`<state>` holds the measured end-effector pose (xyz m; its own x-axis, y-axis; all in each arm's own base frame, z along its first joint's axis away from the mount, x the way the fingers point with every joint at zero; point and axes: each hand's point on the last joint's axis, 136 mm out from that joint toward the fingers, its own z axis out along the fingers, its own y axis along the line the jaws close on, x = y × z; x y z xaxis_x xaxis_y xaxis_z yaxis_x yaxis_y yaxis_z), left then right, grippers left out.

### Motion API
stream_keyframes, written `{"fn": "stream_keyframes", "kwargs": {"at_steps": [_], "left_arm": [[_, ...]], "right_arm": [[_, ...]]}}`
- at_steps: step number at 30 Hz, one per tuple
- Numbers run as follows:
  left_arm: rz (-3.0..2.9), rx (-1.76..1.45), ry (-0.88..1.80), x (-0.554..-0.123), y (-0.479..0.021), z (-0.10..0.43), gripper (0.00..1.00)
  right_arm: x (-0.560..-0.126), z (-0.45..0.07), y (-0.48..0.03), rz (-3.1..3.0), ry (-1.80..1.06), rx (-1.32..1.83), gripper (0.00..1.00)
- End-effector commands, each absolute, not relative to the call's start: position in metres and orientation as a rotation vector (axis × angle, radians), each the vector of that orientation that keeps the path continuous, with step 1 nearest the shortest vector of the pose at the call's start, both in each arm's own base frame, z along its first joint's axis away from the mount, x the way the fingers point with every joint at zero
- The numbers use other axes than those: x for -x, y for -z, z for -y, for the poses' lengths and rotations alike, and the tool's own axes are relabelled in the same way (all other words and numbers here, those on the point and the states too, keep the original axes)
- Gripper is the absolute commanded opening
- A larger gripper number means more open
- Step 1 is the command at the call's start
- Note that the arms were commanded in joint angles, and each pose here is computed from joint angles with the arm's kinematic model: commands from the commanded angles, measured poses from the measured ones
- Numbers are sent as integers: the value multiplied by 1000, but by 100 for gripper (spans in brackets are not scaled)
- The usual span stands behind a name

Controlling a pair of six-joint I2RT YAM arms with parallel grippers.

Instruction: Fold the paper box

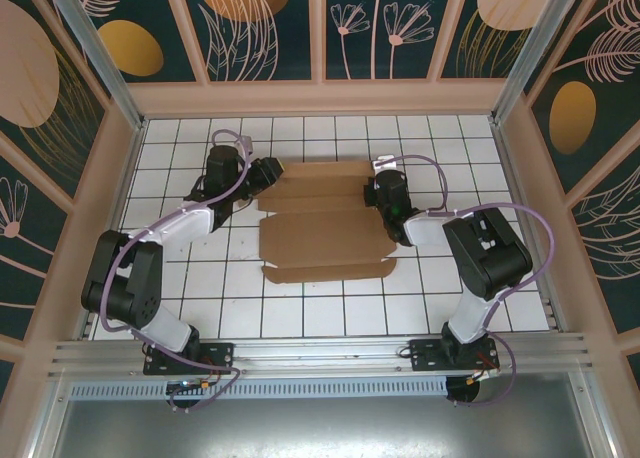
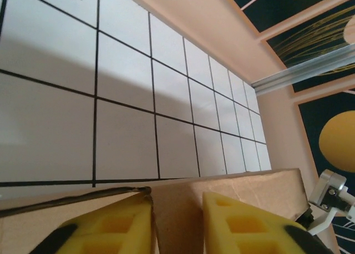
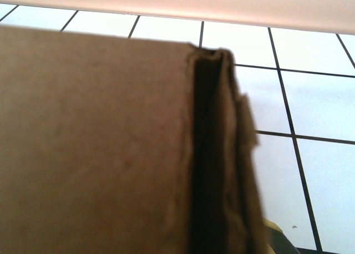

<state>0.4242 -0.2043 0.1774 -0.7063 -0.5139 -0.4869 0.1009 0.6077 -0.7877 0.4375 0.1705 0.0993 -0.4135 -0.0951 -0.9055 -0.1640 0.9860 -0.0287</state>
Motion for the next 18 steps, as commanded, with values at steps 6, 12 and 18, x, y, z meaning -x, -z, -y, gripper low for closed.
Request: {"fn": "stream_keyframes", "kwargs": {"at_steps": [6, 12, 18], "left_arm": [[-2065, 361, 1061, -429, -183, 191, 45], [-2053, 346, 924, -418, -197, 172, 53], [-2166, 316, 833, -394, -171, 175, 26]], "right_arm": [[-438, -148, -114, -1985, -5, 63, 0], [-439, -137, -114, -1995, 22, 20, 0], [-441, -135, -108, -2013, 13, 14, 0]]}}
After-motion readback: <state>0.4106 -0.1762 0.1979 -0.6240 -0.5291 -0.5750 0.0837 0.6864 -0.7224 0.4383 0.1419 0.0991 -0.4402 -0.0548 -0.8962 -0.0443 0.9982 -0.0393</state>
